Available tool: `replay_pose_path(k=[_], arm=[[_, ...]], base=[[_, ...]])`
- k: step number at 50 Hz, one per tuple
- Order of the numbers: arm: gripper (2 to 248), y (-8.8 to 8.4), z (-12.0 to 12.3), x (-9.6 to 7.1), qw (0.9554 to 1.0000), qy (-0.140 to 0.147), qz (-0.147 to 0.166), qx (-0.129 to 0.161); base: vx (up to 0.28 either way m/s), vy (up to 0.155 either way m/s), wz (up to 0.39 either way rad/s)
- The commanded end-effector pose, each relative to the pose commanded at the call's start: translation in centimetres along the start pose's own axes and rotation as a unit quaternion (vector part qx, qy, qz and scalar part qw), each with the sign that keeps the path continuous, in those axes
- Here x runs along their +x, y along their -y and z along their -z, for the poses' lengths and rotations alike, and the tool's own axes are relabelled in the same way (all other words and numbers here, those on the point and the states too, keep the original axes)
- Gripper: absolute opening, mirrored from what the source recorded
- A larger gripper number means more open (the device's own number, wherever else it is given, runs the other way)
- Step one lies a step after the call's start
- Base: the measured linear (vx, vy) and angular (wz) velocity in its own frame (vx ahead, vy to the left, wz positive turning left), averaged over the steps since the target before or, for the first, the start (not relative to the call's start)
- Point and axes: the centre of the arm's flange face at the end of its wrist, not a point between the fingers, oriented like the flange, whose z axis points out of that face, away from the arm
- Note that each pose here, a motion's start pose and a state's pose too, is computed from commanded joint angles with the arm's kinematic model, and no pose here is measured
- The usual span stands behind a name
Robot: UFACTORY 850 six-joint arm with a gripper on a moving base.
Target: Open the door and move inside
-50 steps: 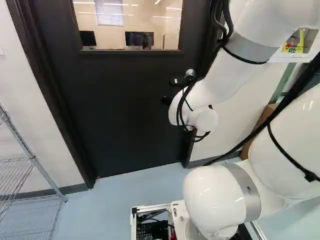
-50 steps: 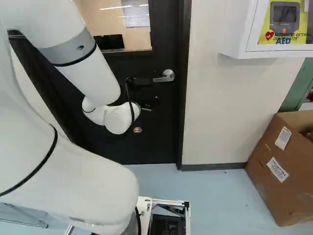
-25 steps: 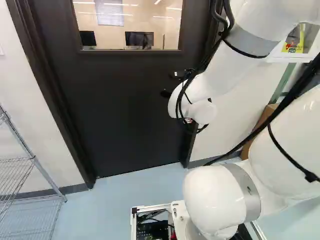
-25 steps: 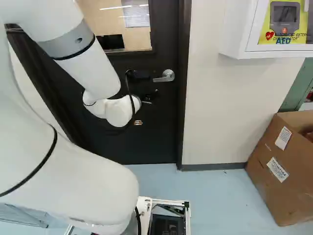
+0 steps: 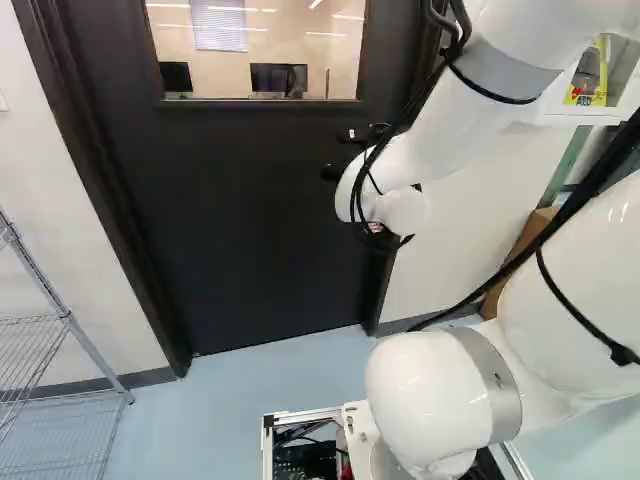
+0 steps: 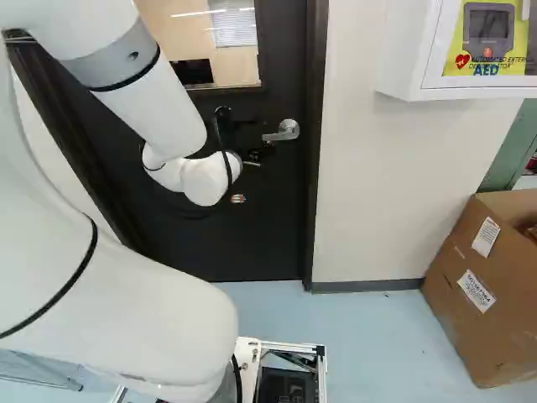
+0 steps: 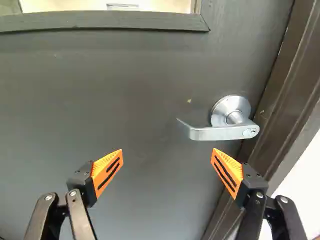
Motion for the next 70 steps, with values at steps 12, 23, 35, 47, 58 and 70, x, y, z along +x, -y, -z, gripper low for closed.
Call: replay_pose_path(k=[12,23,35,47,58,70], arm=[[247,0.0,-0.7,1.3,0.9999,-0.014,0.0,0.0],[247,0.0,-1.3,2.6,0.9997,-0.026,0.0,0.0],[247,0.0,-2.1,4.0,0.9993,-0.038,0.0,0.0],[247,0.0,-3.2,5.0,0.9997,-0.026,0.0,0.0],[247,-0.2,-4.3,5.8,0.9999,-0.01,0.0,-0.003],[247,-0.9,-5.1,5.8,0.9999,-0.003,-0.001,-0.011]], base=[[0.0,0.0,0.0],[0.0,0.0,0.0],[0.0,0.0,0.0],[0.0,0.0,0.0],[0.0,0.0,0.0],[0.0,0.0,0.0]])
